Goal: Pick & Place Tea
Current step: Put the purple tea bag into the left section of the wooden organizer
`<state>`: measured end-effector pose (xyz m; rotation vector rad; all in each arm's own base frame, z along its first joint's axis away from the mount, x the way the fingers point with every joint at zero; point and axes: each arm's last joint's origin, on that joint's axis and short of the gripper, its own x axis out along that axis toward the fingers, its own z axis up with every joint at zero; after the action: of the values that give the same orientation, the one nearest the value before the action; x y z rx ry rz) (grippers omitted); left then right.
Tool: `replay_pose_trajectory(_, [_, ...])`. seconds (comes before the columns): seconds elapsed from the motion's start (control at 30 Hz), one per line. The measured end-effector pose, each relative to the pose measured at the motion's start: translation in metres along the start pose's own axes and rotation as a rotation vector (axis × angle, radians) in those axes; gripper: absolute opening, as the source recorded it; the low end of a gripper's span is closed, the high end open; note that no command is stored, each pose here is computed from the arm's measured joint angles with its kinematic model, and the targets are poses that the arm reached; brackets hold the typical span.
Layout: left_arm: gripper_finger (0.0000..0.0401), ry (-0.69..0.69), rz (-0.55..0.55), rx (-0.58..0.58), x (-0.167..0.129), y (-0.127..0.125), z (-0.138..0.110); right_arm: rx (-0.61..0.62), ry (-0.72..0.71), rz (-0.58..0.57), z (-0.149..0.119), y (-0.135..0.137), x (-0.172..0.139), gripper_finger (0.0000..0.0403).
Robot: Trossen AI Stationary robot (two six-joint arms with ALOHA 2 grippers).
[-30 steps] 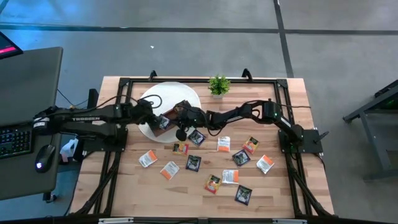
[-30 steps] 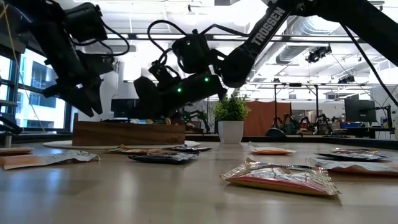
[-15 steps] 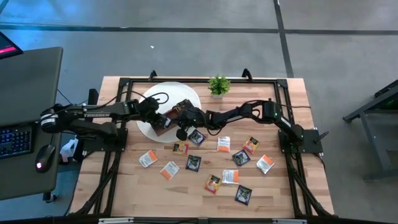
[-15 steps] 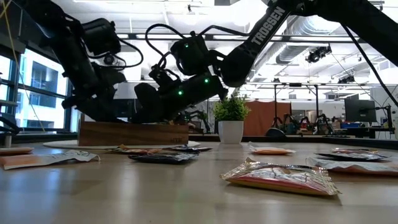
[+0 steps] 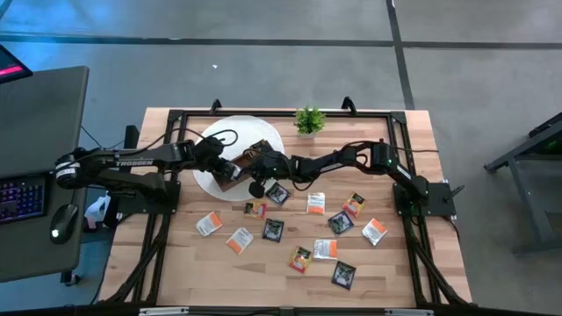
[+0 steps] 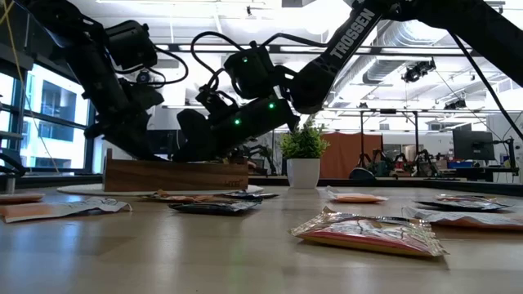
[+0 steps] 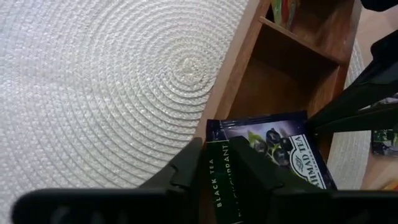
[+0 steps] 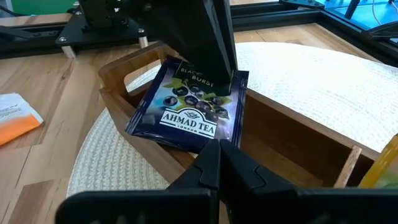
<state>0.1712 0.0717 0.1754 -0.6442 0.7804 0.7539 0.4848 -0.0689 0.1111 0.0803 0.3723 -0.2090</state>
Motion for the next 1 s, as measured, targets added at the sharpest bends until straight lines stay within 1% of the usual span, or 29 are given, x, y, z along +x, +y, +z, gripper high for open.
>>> replay_pose_trajectory(0.13, [0.0015,-0.003,0.001,0.016,0.002,-0.001,0.001,0.0,0.0,-0.003,0.0,0.0,0.0,0.0])
replay_pose_trajectory(0.2, [0.0005,-0.021,-0.007,0.021,0.001,-0.001,0.002,0.0,0.0,-0.009,0.0,0.0,0.0,0.0])
replay_pose_trajectory(0.33, [0.0007,-0.03,-0.024,0.038,-0.003,-0.002,0.004,-0.007,-0.007,0.006,0.0,0.0,0.0,0.0])
replay_pose_trajectory(0.47, [0.0003,-0.045,-0.039,0.062,-0.018,-0.008,0.015,-0.033,-0.027,-0.004,0.005,0.003,-0.002,0.0004])
replay_pose_trajectory(0.57, [0.0001,-0.016,-0.025,0.103,-0.033,-0.01,0.023,-0.073,-0.033,-0.029,0.019,0.006,-0.011,0.0004])
replay_pose_trajectory(0.73, [0.0001,0.085,0.031,0.218,-0.053,-0.011,0.03,-0.129,0.008,-0.04,0.043,0.011,-0.029,0.0002])
replay_pose_trajectory(0.9, [0.0,0.089,0.038,0.286,-0.055,-0.012,0.03,-0.137,0.039,-0.033,0.062,0.015,-0.048,0.0005])
replay_pose_trajectory(1.0, [0.0,0.086,0.043,0.3,-0.055,-0.012,0.03,-0.16,0.061,-0.013,0.068,0.018,-0.055,0.0002])
